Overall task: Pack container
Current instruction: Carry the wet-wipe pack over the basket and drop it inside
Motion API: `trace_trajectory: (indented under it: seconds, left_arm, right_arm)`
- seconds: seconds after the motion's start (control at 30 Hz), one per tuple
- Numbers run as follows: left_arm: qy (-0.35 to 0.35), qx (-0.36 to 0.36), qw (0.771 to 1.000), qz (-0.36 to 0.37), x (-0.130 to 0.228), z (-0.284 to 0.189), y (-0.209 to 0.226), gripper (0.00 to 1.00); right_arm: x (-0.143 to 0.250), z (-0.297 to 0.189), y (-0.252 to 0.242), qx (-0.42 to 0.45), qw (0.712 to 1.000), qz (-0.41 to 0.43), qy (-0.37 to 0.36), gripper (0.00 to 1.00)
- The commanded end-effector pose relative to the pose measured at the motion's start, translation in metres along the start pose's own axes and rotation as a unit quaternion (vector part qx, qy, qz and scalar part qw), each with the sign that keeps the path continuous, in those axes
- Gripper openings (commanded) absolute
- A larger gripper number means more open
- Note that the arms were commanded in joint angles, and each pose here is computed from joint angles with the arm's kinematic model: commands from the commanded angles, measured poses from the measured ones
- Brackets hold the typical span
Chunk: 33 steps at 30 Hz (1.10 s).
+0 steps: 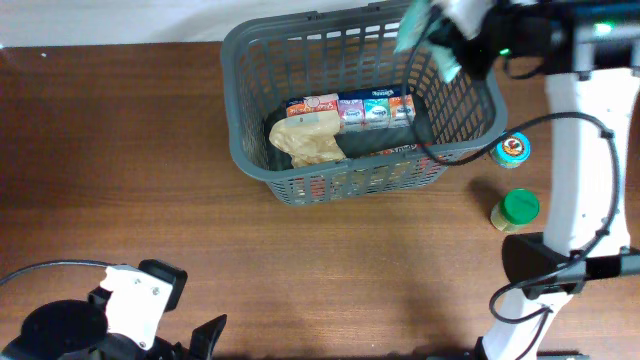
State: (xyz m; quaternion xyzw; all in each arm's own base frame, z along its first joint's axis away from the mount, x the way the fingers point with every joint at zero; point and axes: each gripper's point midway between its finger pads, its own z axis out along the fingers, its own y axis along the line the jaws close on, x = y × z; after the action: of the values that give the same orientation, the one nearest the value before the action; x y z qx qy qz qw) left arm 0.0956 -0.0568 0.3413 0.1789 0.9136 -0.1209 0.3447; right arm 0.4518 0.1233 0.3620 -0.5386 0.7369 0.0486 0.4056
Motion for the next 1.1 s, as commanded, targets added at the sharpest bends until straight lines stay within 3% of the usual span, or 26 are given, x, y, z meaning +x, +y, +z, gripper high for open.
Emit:
trace_trajectory:
  seconds: [0.0, 0.17, 0.43, 0.8, 0.83, 0.87, 0.9, 1.07]
  left_arm:
    - [0.0, -0.004, 1.0, 0.01, 0.001, 0.0, 0.001, 0.99]
    - [0.0, -0.004, 1.0, 0.01, 0.001, 0.0, 0.001, 0.99]
    - [0.0, -0.004, 1.0, 0.01, 0.001, 0.0, 0.001, 0.99]
    - [0.0, -0.004, 1.0, 0.01, 0.001, 0.0, 0.001, 0.99]
    - [0.0, -0.004, 1.0, 0.01, 0.001, 0.0, 0.001, 0.99]
    - [0.0, -0.004, 1.0, 0.01, 0.001, 0.0, 0.001, 0.99]
    - [0.0, -0.004, 1.0, 0.01, 0.001, 0.0, 0.001, 0.99]
    - [0.0, -0.004, 1.0, 0.01, 0.001, 0.0, 0.001, 0.99]
  right_arm:
    - [0.004, 0.029, 0.023, -0.036, 0.992, -0.118, 0.032, 0.04]
    - [0.015, 0.058, 0.05, -0.08, 0.981, -0.166, 0.066, 0.04]
    - [0.061, 0.104, 0.049, -0.095, 0.975, -0.157, 0.127, 0.04]
    - [0.085, 0.105, 0.044, -0.102, 0.973, -0.137, 0.152, 0.04]
    - [0.086, 0.105, 0.042, -0.099, 0.974, -0.135, 0.152, 0.32]
    - [0.085, 0.105, 0.04, -0.094, 0.975, -0.13, 0.151, 0.88]
    - [0.084, 0.104, 0.037, -0.088, 0.976, -0.129, 0.149, 0.96]
    - [0.059, 0.083, 0.008, -0.013, 0.985, -0.101, 0.139, 1.0]
